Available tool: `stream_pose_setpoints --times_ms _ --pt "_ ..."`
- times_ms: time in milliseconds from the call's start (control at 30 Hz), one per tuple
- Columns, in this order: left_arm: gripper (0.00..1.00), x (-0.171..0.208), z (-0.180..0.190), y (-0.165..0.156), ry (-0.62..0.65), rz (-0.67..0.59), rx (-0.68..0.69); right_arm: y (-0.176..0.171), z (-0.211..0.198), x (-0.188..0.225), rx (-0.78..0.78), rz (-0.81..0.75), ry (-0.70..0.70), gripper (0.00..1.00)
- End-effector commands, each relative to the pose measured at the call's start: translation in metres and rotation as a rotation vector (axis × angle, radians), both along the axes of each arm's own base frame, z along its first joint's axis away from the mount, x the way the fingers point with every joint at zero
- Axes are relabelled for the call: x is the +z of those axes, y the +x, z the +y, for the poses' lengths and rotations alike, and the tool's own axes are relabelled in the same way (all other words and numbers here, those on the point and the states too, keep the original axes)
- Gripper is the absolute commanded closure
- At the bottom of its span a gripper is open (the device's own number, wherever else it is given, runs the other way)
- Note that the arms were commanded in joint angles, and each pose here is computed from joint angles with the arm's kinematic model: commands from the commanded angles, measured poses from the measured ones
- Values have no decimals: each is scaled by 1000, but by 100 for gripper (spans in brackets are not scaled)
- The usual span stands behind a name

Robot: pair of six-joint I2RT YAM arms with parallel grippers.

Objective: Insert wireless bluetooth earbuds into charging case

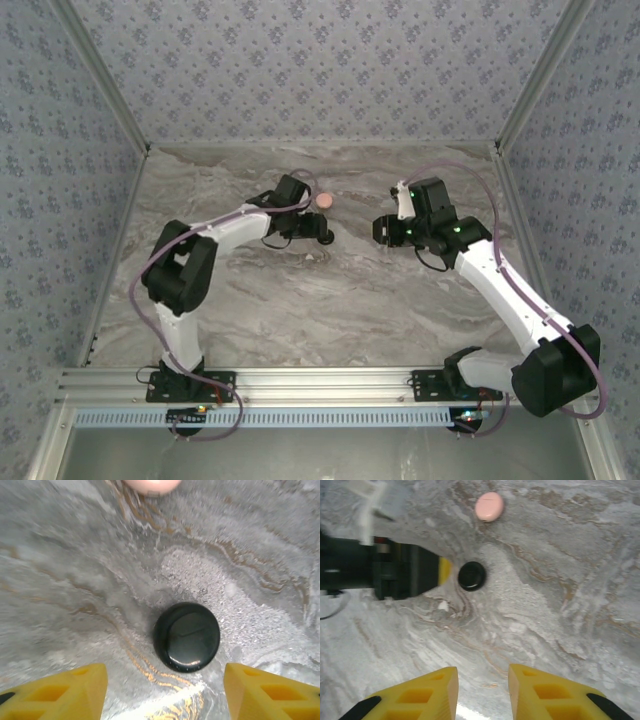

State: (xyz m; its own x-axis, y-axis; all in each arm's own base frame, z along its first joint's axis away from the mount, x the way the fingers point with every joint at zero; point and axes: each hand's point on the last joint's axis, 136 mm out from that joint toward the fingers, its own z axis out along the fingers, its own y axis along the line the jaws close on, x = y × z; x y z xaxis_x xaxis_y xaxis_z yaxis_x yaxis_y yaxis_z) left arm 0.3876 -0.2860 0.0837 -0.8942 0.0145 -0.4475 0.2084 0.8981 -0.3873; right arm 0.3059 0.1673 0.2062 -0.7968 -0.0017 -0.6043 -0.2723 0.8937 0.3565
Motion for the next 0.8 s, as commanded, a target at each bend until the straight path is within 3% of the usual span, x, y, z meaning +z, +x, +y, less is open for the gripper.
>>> stream_pose_setpoints --times_ms 0,367,767 --pt "38 33 26 -2 64 -106 37 -1 -28 -14 -88 18 -107 65" --pt "34 78 115 -23 266 -309 210 9 -103 -36 -381 12 -249 55" --pt "31 98 199 -39 440 -366 350 0 -181 -46 -619 -32 -437 44"
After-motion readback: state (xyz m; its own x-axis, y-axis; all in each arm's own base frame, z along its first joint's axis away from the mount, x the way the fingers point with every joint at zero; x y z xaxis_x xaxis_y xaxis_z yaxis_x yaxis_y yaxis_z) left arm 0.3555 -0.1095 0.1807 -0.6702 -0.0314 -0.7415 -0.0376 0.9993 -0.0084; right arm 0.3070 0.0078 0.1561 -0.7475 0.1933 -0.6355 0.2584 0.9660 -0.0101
